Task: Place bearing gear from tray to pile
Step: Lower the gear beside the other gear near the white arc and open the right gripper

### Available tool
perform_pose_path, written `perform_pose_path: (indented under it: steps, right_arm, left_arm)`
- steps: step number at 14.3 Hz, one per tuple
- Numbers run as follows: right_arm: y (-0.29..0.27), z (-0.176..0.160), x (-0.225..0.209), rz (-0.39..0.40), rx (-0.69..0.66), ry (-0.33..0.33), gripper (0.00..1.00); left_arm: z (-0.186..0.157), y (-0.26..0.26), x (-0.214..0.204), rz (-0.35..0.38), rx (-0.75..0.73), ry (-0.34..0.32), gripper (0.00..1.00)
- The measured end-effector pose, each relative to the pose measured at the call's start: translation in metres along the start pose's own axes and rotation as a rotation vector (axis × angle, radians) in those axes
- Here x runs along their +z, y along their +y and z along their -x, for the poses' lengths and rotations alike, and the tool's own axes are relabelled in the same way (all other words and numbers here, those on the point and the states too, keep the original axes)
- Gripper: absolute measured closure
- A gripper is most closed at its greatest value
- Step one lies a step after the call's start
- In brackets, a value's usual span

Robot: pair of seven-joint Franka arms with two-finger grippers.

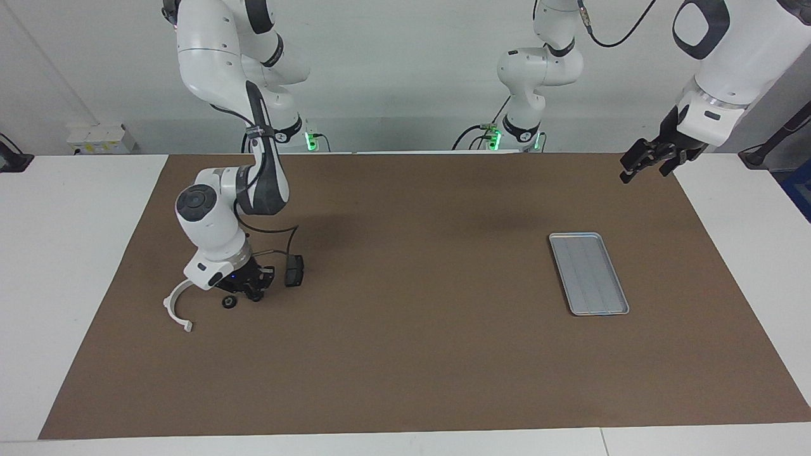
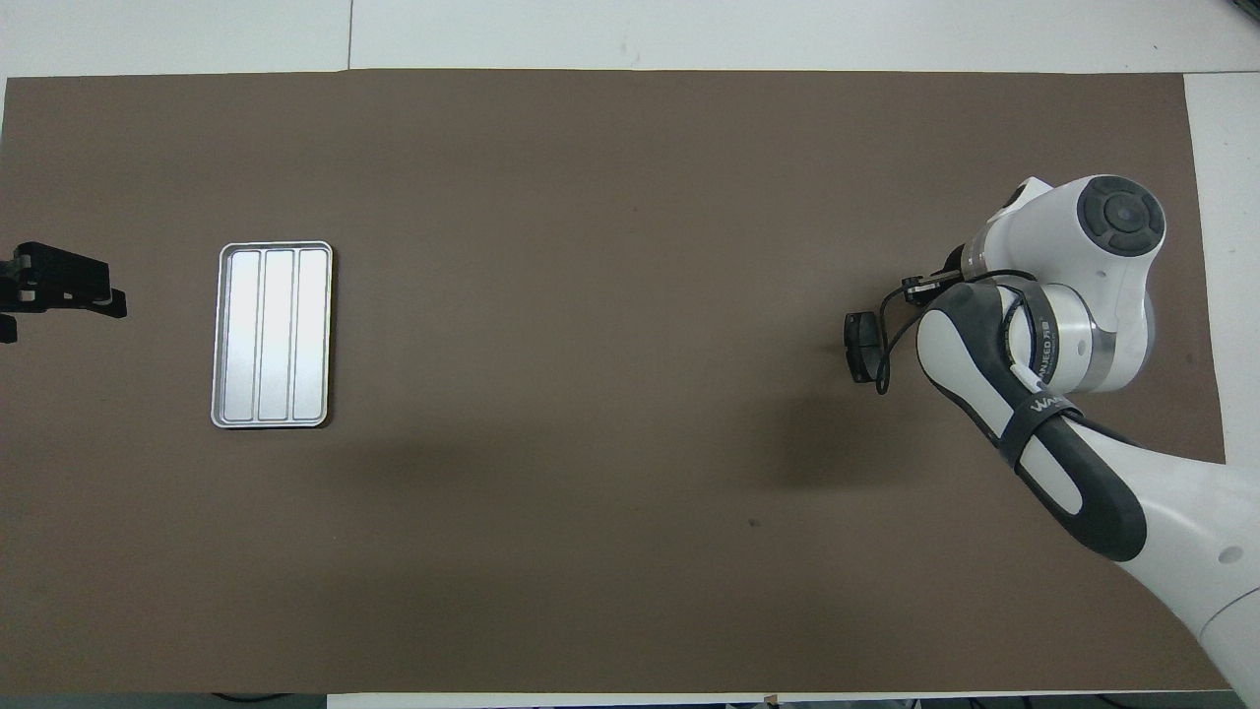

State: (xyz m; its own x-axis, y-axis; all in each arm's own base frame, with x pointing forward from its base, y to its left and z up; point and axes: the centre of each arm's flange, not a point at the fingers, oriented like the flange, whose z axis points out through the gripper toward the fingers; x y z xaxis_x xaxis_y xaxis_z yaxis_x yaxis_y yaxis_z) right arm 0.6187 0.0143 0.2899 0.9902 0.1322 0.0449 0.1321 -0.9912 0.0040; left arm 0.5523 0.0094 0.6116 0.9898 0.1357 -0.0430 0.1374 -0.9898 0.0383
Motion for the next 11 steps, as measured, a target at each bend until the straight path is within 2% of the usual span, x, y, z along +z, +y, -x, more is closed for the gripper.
perform_pose_path:
  steps: [1, 2, 6, 9, 11]
  right_arm:
    - [0.000, 0.001, 0.000, 0.001, 0.000, 0.005, 0.76]
    - [0.000, 0.002, 0.001, 0.000, 0.000, 0.003, 0.71]
    - [-0.012, 0.001, -0.006, -0.003, -0.006, -0.005, 0.30]
    - [-0.024, -0.004, -0.048, -0.005, 0.038, 0.024, 0.00]
    - [-0.031, -0.006, -0.088, -0.008, 0.045, 0.047, 0.00]
  left_arm:
    - [0.000, 0.000, 0.000, 0.000, 0.000, 0.000, 0.00]
    - [0.000, 0.000, 0.000, 0.000, 0.000, 0.000, 0.00]
    - [0.000, 0.000, 0.000, 0.000, 0.000, 0.002, 0.00]
    - [-0.001, 0.000, 0.000, 0.001, 0.000, 0.005, 0.00]
    - [-0.001, 0.000, -0.001, 0.001, 0.000, 0.008, 0.00]
